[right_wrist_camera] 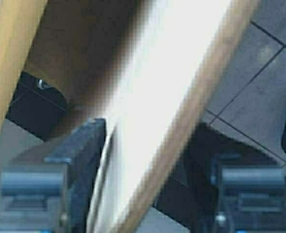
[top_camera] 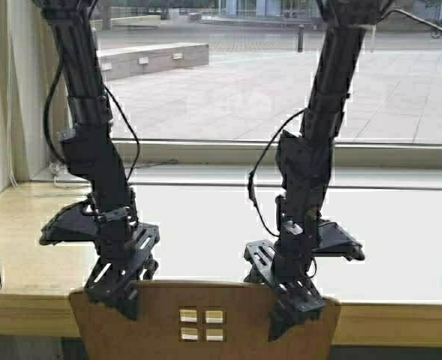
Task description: Push the chairs under the table
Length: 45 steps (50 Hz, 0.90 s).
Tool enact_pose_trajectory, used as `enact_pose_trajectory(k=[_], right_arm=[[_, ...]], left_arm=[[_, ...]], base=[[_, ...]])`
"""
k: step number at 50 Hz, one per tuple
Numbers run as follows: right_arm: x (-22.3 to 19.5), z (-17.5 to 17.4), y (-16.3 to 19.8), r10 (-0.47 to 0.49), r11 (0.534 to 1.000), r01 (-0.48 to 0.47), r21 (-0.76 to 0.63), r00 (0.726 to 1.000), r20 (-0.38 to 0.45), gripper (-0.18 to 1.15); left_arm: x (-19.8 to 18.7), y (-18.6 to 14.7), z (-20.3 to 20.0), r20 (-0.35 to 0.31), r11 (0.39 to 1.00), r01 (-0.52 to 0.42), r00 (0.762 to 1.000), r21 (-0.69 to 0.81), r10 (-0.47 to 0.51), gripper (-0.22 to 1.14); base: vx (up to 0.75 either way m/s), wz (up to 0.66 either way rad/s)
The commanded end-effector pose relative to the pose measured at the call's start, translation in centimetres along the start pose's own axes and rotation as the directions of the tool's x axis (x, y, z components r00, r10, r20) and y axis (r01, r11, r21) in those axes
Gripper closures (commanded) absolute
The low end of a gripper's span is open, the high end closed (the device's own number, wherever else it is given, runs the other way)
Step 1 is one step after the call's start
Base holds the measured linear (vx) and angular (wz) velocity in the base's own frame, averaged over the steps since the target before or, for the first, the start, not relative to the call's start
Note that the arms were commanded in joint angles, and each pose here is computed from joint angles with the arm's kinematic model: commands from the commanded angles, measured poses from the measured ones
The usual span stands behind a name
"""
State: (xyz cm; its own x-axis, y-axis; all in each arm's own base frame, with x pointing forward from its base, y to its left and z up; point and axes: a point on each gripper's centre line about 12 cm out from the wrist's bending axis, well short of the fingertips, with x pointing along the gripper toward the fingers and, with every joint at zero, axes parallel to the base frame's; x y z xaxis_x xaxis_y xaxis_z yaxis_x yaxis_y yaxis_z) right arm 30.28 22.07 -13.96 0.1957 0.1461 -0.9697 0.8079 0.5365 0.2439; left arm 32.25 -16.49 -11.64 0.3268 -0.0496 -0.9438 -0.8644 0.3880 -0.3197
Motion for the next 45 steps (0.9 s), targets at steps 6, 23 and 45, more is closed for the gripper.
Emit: enact_pose_trajectory(k=[6, 23, 45], right_arm=[[-4.7, 0.3, 1.6, 0.077, 0.997, -0.076, -0.005, 0.996, 0.035, 0.17], [-13.7, 0.9, 5.0, 0.27, 0.963, -0.269, -0.025, 0.957, 0.106, 0.17], [-21.4, -0.9, 5.6, 0.474, 0.837, -0.397, -0.376, 0.87, 0.137, 0.17]], left_arm=[[-4.5, -3.1, 0.1, -0.01, 0.994, 0.108, 0.994, -0.006, -0.108, 0.16], [-13.9, -6.6, 1.3, 0.004, 0.935, 0.326, 0.944, 0.136, -0.33, 0.16], [-22.5, -1.7, 4.2, 0.127, 0.761, 0.407, 0.837, 0.504, -0.532, 0.17]], base=[[0.02, -0.01], [-0.01, 0.0], [-0.02, 0.01]])
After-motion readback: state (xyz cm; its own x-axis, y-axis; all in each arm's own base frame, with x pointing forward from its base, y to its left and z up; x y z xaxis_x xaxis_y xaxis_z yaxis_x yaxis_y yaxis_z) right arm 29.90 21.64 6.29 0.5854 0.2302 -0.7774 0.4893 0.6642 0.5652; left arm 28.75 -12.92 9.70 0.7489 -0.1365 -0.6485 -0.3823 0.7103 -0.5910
